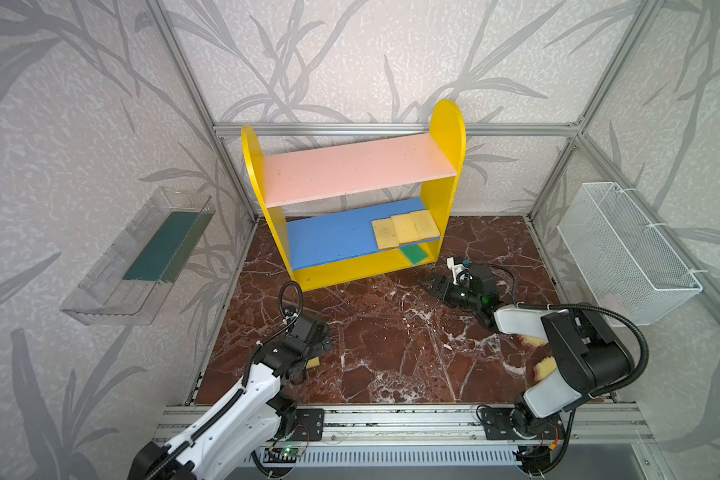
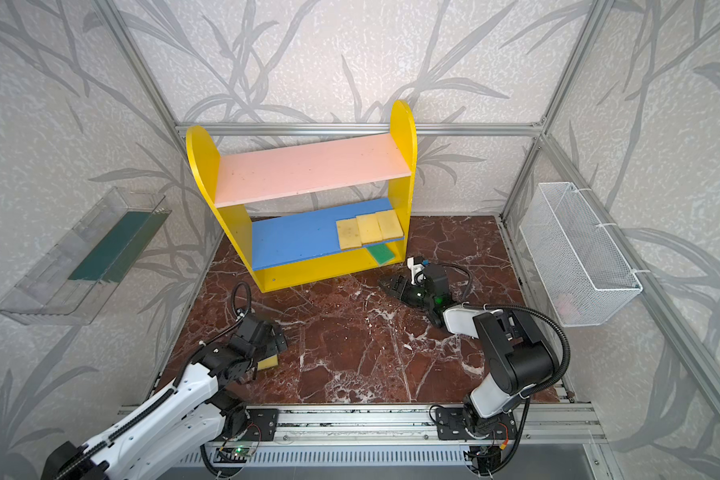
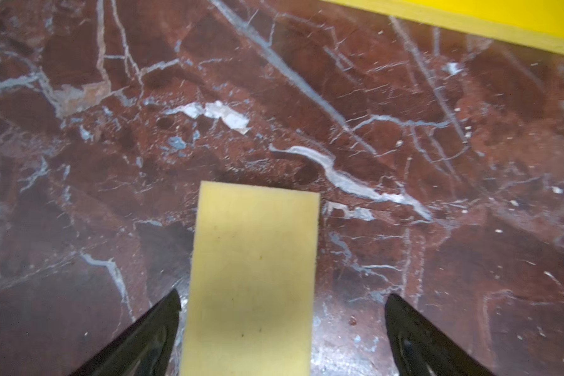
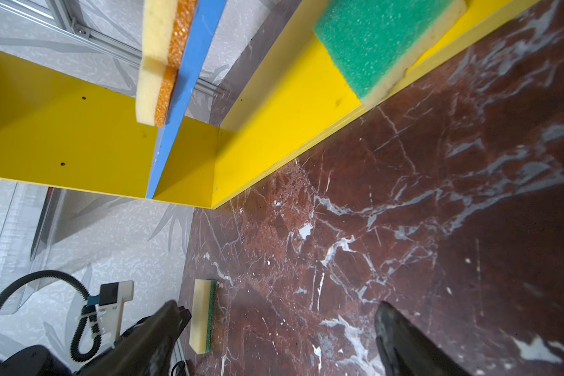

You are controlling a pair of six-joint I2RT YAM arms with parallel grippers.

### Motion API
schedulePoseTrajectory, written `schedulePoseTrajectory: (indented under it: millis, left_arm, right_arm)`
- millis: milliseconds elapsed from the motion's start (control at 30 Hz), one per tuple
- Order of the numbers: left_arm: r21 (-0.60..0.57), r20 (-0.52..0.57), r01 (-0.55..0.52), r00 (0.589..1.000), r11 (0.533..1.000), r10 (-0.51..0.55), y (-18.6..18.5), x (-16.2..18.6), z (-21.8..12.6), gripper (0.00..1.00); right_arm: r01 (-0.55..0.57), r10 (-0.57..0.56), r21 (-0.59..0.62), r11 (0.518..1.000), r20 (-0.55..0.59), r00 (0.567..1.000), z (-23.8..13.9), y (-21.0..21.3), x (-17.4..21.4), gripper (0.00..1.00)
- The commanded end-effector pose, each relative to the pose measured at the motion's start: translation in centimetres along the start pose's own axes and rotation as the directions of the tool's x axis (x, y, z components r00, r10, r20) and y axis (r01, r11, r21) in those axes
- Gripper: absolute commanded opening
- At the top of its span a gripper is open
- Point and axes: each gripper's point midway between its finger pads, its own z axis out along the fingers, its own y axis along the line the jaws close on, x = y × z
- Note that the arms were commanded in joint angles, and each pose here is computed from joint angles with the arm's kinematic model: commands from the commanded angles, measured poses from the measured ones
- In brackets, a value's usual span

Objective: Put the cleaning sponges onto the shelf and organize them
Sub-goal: 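Grasp the pale yellow sponge with the left gripper while the right withdraws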

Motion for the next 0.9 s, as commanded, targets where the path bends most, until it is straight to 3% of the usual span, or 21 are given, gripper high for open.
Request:
schedulePoseTrajectory:
  millis: [0, 367, 867]
  left_arm:
    - [-0.102, 0.012, 0.041, 0.999, 0.994, -0.04, 1.4, -0.5, -0.1, 0.99]
    - [-0.083, -0.032, 0.071, 0.997, 0.994, -0.074, 0.5, 0.7, 1.7, 0.99]
    - [-0.048, -0.07, 0.056, 0.996, 0.997, -0.06, -0.5, 1.4, 2.7, 0.81]
  right_arm:
    - [0.022, -0.022, -0.008, 1.0, -0.018, 1.0, -0.5, 0.6, 0.6, 0.92]
    - [0.025, -0.025, -0.014, 1.0, -0.003, 1.0, -0.8, 0.9, 0.4, 0.92]
    - [0.019, -0.019, -0.03, 0.999, 0.008, 1.0, -1.0, 1.3, 0.2, 0.92]
